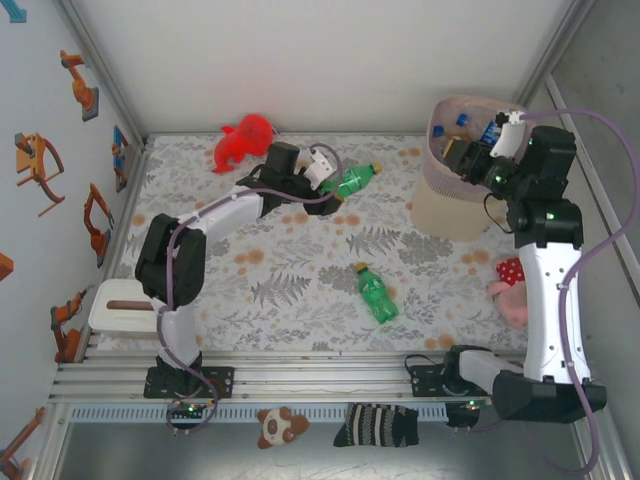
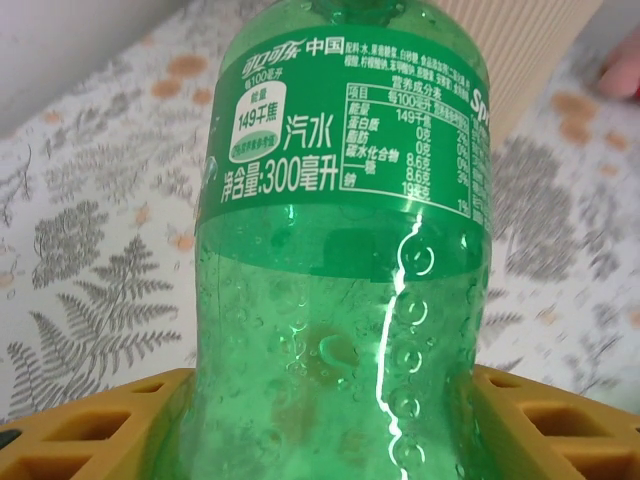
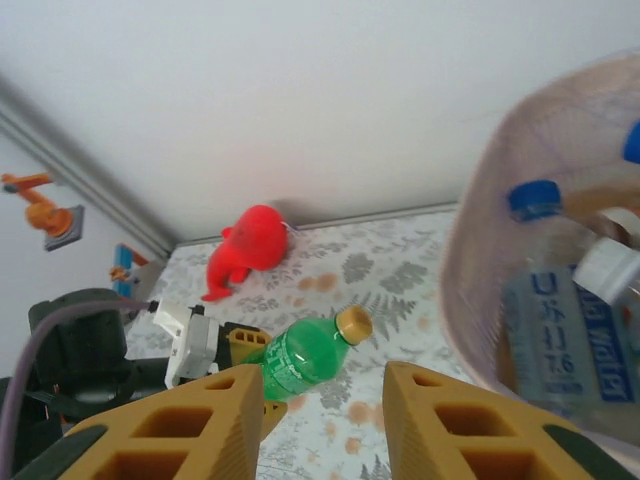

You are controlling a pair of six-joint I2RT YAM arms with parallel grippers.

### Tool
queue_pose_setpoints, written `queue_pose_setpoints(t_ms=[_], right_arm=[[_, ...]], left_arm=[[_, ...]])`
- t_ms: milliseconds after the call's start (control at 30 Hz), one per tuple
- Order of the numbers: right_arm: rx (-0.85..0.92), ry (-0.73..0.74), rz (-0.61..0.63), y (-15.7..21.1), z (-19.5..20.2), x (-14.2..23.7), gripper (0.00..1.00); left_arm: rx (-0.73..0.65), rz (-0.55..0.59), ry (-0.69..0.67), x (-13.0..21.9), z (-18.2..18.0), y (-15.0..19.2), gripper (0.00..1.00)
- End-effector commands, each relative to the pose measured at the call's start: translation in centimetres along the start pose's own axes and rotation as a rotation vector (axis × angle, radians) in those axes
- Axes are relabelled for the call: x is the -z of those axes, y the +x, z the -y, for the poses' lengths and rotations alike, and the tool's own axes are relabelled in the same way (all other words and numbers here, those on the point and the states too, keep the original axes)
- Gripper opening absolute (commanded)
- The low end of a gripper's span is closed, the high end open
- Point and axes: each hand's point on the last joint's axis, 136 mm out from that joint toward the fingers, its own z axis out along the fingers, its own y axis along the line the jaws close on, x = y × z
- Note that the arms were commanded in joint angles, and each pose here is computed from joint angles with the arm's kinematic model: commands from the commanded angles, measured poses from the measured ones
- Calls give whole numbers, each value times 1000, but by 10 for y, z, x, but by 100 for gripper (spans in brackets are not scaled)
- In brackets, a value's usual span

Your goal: Put the plastic bottles in the bin

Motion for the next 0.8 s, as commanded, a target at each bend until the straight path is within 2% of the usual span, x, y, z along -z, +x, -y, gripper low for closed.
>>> queue_pose_setpoints(t_ms=[0,233,400,767], right_arm=[[-1,-142,80,-17,-34,4,41],[-16,-245,102,-21,-61,0,54],[-61,-325,107,-25,-77,-7,57],[-78,-470,81,-30,-114,-25,58]], left_arm=[[81,148,68,19,24,-43,53],[161,345,135,55,55,-98,53],[182,459,199,79,79,-127,52],[155,552,292,107,124,-161,51]])
